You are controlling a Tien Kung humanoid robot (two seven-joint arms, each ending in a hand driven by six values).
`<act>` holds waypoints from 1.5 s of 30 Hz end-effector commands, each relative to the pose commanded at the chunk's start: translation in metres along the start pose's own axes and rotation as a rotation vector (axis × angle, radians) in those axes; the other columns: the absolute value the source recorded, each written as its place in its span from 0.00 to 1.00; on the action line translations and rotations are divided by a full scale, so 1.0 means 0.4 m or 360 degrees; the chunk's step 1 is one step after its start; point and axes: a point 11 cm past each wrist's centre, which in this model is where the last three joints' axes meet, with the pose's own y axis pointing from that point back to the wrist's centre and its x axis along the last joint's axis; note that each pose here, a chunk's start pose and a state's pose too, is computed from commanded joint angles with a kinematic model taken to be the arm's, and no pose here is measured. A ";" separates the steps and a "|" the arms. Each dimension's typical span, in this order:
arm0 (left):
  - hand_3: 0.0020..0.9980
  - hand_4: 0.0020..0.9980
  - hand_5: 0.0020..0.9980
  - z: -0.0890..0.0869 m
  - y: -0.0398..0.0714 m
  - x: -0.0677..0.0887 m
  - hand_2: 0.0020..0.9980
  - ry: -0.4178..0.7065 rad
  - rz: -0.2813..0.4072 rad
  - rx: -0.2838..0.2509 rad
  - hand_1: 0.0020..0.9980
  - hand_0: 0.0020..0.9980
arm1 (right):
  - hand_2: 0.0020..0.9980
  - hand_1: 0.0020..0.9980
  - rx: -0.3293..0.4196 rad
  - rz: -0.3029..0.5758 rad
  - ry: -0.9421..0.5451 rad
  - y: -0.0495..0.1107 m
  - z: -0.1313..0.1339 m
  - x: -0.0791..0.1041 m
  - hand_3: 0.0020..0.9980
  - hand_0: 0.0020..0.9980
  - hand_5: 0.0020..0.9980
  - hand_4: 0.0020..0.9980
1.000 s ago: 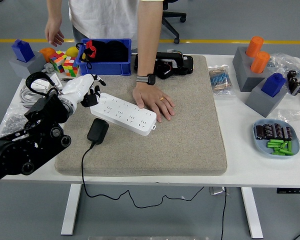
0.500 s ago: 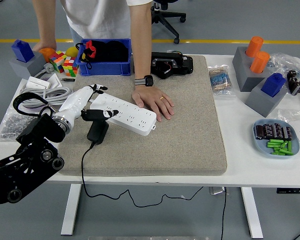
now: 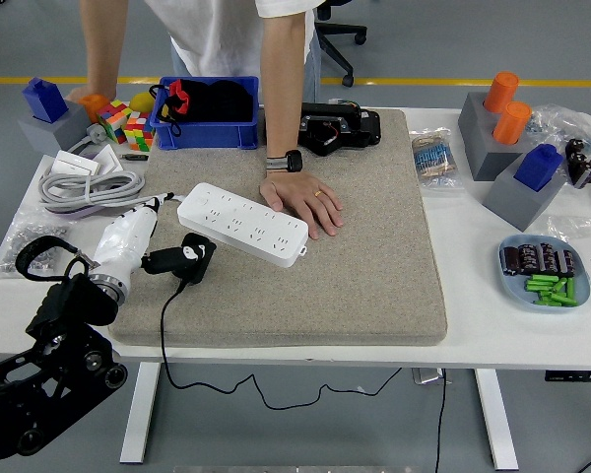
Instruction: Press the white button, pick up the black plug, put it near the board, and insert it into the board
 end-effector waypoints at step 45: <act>0.76 0.89 0.36 -0.008 -0.011 -0.094 0.60 -0.0033 -0.0023 0.0112 0.68 0.76 | 0.60 0.60 0.0006 0.0003 0.0003 0.000 0.000 -0.001 0.58 0.63 0.40 0.66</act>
